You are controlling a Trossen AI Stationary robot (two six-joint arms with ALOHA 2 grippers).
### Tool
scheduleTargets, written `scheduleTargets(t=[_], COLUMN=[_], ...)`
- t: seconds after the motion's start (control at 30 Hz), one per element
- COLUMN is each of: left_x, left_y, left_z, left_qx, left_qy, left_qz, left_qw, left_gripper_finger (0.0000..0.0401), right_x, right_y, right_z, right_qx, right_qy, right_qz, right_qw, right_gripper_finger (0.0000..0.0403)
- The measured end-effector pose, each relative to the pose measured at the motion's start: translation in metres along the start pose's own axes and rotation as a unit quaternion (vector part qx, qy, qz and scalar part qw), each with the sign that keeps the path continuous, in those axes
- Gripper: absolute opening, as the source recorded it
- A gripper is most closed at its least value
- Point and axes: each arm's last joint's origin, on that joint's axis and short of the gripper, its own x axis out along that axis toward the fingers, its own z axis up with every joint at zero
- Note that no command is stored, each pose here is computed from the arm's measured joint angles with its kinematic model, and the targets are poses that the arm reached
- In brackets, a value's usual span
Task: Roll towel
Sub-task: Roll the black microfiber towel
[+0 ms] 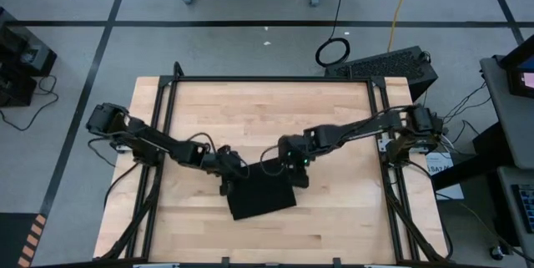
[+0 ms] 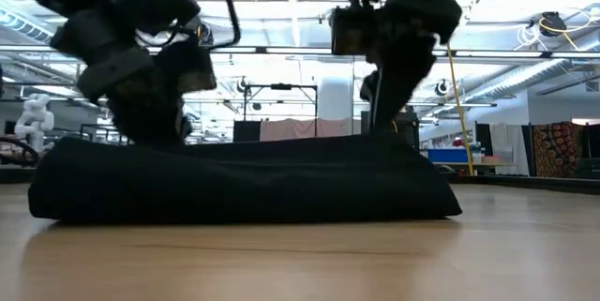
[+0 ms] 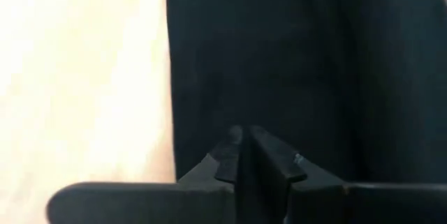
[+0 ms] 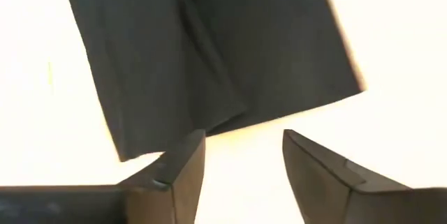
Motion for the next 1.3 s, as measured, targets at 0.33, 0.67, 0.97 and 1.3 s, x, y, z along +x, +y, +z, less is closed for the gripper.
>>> scheduleTargets(t=[0.33, 0.67, 0.97, 1.3], left_x=[-0.045, -0.082, -0.047, 0.011], left_y=[0.004, -0.063, -0.111, -0.141], left_z=[0.03, 0.034, 0.017, 0.005], left_qx=[-0.017, -0.031, 0.006, 0.059], left_qy=[-0.096, -0.125, -0.122, -0.072], left_qz=[-0.01, -0.123, -0.085, -0.057], left_qw=[0.995, 0.984, 0.989, 0.994], left_gripper_finger=[0.0089, 0.01, 0.0168, 0.0304], right_x=[-0.009, 0.029, 0.048, 0.086], right_y=[0.031, 0.078, 0.075, 0.067], right_z=[0.002, -0.041, -0.061, -0.071], right_qx=[-0.136, -0.133, -0.174, -0.161], right_qy=[-0.11, -0.167, -0.183, -0.139], right_qz=[0.106, 0.108, 0.061, 0.047], right_qw=[0.979, 0.971, 0.966, 0.976], right_gripper_finger=[0.0239, 0.0282, 0.0297, 0.0296])
